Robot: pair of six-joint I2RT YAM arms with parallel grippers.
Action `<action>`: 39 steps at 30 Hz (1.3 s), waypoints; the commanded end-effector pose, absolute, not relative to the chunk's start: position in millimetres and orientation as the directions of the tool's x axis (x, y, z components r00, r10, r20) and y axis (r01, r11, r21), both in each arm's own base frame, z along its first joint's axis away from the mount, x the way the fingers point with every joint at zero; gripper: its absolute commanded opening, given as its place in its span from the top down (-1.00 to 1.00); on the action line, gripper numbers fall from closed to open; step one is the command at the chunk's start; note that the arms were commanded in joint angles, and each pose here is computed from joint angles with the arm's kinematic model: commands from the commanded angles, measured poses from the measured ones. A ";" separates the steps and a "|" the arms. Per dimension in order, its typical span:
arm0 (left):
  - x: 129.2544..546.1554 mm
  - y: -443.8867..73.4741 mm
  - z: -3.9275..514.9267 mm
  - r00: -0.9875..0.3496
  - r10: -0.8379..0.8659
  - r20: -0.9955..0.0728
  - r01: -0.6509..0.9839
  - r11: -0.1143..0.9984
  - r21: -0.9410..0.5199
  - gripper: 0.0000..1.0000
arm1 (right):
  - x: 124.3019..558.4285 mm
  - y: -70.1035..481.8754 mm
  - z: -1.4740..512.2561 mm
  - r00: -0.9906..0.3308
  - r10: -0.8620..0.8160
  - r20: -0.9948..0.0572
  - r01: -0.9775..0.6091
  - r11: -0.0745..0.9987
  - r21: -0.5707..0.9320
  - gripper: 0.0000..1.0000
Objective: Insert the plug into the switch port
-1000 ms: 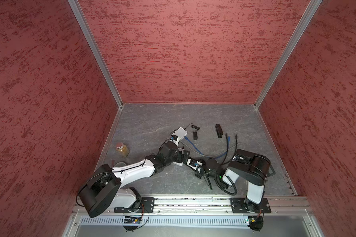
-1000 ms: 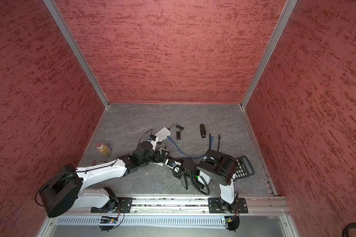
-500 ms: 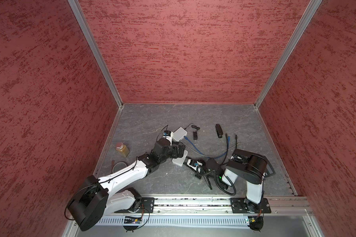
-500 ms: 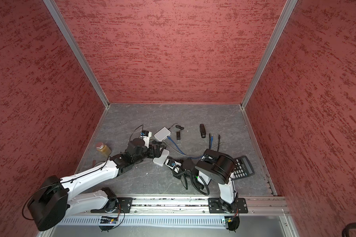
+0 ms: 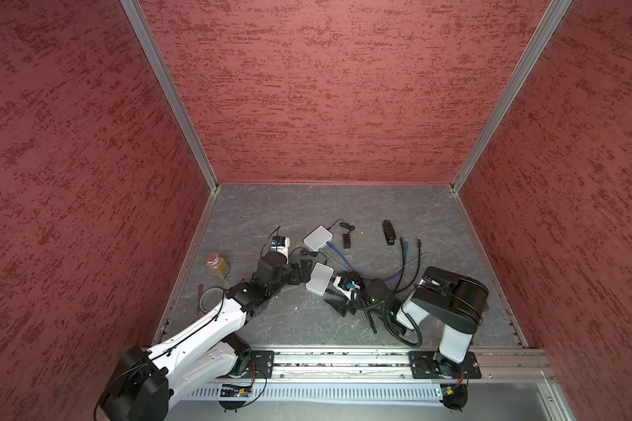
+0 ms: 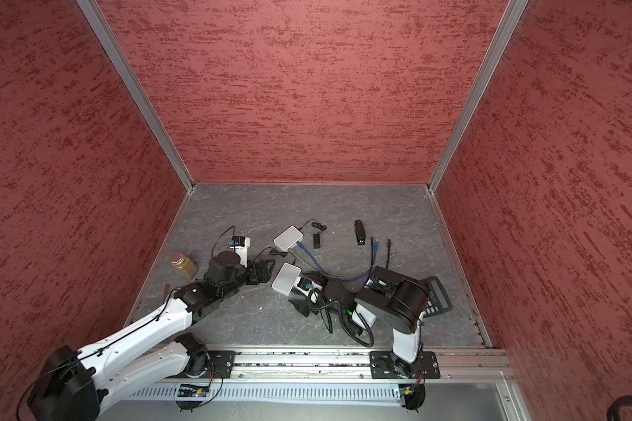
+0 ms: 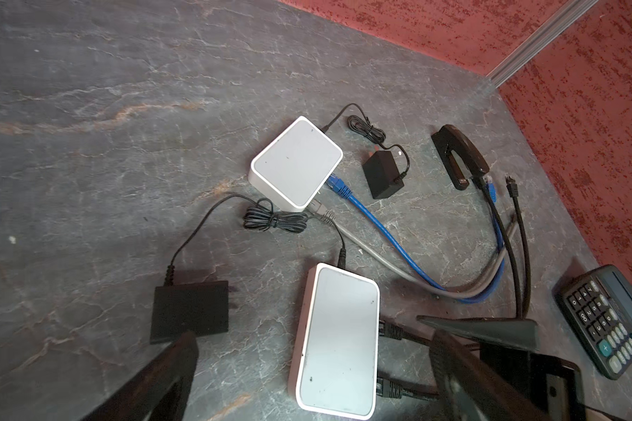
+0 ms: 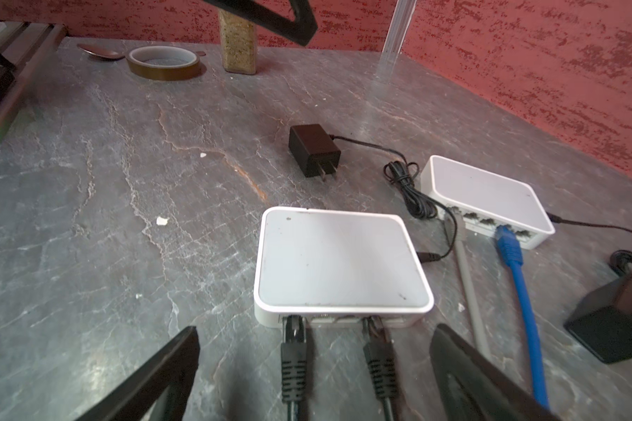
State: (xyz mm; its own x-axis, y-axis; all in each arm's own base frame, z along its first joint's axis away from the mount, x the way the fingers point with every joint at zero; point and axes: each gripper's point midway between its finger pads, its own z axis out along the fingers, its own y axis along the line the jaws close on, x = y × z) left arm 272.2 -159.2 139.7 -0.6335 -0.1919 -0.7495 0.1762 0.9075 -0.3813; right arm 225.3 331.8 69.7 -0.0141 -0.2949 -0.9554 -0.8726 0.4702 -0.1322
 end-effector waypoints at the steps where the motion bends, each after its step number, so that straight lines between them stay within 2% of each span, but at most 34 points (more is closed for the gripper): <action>1: 269.3 -143.3 134.5 -0.633 -0.181 -0.753 0.145 0.927 -0.346 -0.99 | 233.0 338.3 85.4 -0.049 -0.302 -0.952 -0.863 0.493 -0.112 -0.98; 6: 270.1 -131.1 137.1 -0.623 -0.192 -0.758 0.121 0.934 -0.336 -0.99 | 247.8 339.3 104.6 -0.106 -0.337 -0.935 -0.838 0.537 -0.099 -0.98; 15: 271.9 -105.9 136.9 -0.610 -0.201 -0.767 0.057 0.954 -0.296 -1.00 | 279.8 305.1 146.6 -0.233 -0.243 -0.942 -0.724 0.689 0.002 -0.98; 21: 274.8 -73.2 135.5 -0.580 -0.228 -0.783 -0.035 0.966 -0.255 -0.99 | 306.6 247.6 174.0 -0.288 -0.162 -0.944 -0.594 0.803 0.044 -0.98; 27: 282.8 -49.4 138.8 -0.543 -0.274 -0.794 -0.110 0.960 -0.256 -0.99 | 331.2 172.8 176.4 -0.328 -0.167 -0.930 -0.433 0.901 -0.009 -0.98; 34: 297.7 -18.0 152.8 -0.471 -0.193 -0.861 -0.167 0.978 -0.127 -0.99 | 354.9 85.8 161.8 -0.359 -0.100 -0.928 -0.222 0.975 -0.019 -0.98; 39: 312.5 -7.9 163.8 -0.367 -0.081 -0.926 -0.126 0.991 -0.037 -0.99 | 364.7 46.9 138.4 -0.350 -0.085 -0.933 -0.103 0.993 -0.052 -0.98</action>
